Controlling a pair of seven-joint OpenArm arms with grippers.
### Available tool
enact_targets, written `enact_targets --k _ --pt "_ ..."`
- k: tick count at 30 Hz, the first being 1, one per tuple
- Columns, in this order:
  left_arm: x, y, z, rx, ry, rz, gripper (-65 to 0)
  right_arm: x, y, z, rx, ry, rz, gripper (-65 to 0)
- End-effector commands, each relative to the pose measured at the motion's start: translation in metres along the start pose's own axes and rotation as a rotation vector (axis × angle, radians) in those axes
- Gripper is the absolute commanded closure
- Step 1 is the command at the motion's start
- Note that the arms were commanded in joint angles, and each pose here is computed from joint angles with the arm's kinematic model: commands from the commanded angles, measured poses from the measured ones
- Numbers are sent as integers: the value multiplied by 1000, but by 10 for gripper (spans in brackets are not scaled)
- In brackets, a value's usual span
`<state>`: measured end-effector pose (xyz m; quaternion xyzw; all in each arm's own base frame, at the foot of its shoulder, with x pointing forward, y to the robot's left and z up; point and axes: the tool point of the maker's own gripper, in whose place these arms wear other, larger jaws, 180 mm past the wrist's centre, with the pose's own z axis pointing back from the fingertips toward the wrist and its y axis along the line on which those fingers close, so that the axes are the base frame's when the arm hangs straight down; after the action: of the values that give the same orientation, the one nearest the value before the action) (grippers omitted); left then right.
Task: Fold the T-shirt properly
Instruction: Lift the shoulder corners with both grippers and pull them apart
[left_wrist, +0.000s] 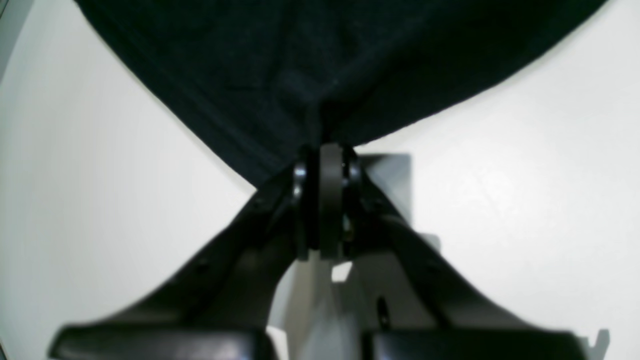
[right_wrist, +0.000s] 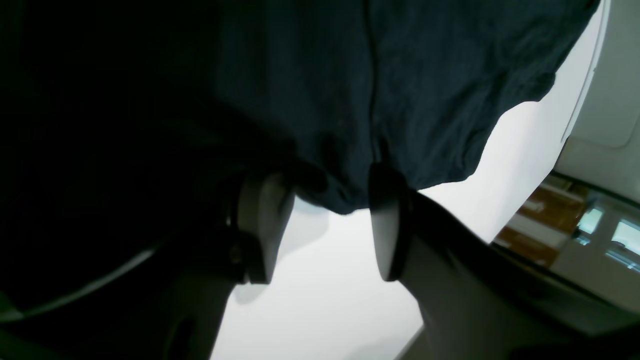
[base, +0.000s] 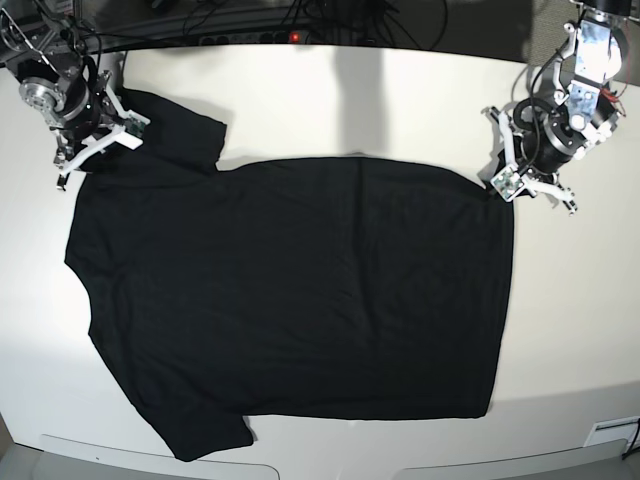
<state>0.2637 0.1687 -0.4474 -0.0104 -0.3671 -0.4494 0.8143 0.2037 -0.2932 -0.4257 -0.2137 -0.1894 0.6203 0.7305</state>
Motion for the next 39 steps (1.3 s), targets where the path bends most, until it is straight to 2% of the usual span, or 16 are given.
enact_targets --k 1,5,11,16,19,21,23,25,28,32,35,39 --pt "-10 -4 2 -27 51 -17 0 1 -6 2 -4 -15 -12 -295" --pt "-12 -4 2 -27 57 -18 0 6 -6 0 -5 -26 -28 -289" --pt "-12 -4 2 -27 59 -17 0 11 -3 -1 -1 -36 -45 -164" --pt "-12 -4 2 -29 57 -10 0 6 -3 -1 -1 -8 -45 0" --pt "-9 -7 2 -43 43 74 0 0 -11 -1 -48 26 -70 0" --pt "-9 2 2 8 42 156 0 -3 -22 0 -111 37 -163 0" --pt "-12 4 2 20 56 216 0 -8 -29 2 -160 51 -240 0" --pt "-14 -1 3 1 75 262 0 -15 -30 4 -183 85 -259 0" --pt "-14 -12 8 -30 60 323 0 -19 -17 10 -168 109 -261 0" --pt "-13 -23 26 -33 22 361 0 -13 4 25 -156 91 -285 0" --pt "-18 -30 42 -2 38 352 0 -12 17 41 -166 86 -321 0" --pt "-17 -47 60 -17 38 340 0 -15 35 65 -162 93 -360 0"
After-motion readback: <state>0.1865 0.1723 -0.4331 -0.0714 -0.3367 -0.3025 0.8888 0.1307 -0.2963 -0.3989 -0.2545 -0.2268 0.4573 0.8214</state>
